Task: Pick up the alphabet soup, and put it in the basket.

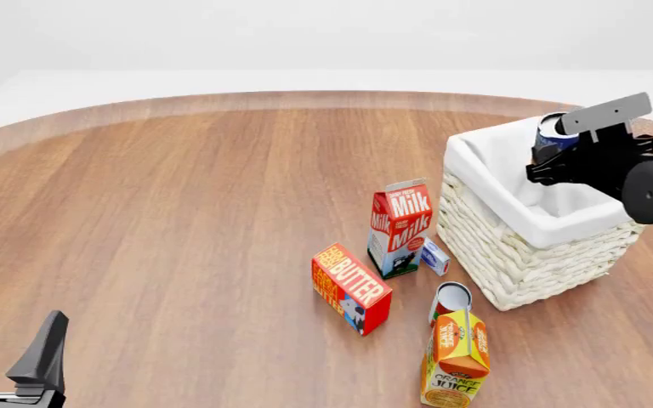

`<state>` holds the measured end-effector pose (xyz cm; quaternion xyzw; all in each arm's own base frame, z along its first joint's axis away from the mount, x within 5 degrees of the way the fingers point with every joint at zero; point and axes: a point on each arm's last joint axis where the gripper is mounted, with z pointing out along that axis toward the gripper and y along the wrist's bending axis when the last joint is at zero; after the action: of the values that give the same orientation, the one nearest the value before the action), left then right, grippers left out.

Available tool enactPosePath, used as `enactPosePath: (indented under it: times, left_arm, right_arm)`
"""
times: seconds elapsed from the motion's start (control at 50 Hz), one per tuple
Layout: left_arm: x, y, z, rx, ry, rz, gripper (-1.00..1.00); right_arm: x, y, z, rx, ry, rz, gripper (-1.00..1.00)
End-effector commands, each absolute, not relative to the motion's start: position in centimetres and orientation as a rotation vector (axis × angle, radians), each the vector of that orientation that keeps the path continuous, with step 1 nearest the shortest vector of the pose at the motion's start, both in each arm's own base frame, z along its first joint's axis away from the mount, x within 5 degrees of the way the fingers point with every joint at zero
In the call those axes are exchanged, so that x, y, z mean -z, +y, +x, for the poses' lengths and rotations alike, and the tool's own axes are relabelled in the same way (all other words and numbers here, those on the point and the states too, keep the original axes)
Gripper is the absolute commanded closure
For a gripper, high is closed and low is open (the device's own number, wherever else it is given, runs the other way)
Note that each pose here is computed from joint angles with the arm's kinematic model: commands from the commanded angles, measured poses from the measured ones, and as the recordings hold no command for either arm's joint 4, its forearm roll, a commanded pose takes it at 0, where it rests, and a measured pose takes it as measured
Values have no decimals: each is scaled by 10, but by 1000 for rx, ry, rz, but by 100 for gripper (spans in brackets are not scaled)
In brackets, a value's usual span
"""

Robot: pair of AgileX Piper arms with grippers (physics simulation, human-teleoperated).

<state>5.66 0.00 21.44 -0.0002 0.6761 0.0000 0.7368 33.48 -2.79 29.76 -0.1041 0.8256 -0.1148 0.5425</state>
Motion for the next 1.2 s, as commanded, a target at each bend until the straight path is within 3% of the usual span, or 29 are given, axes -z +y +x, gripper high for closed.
enactPosePath:
  times: [0.02,1.2]
  left_arm:
    - [-214,0,57,0,1485,0,-100]
    - [-214,0,57,0,1485,0,-100]
  right_arm:
    - [-297,-29,342,288,1958,-264,100]
    - [-252,-37,373,302,2057,-303,100]
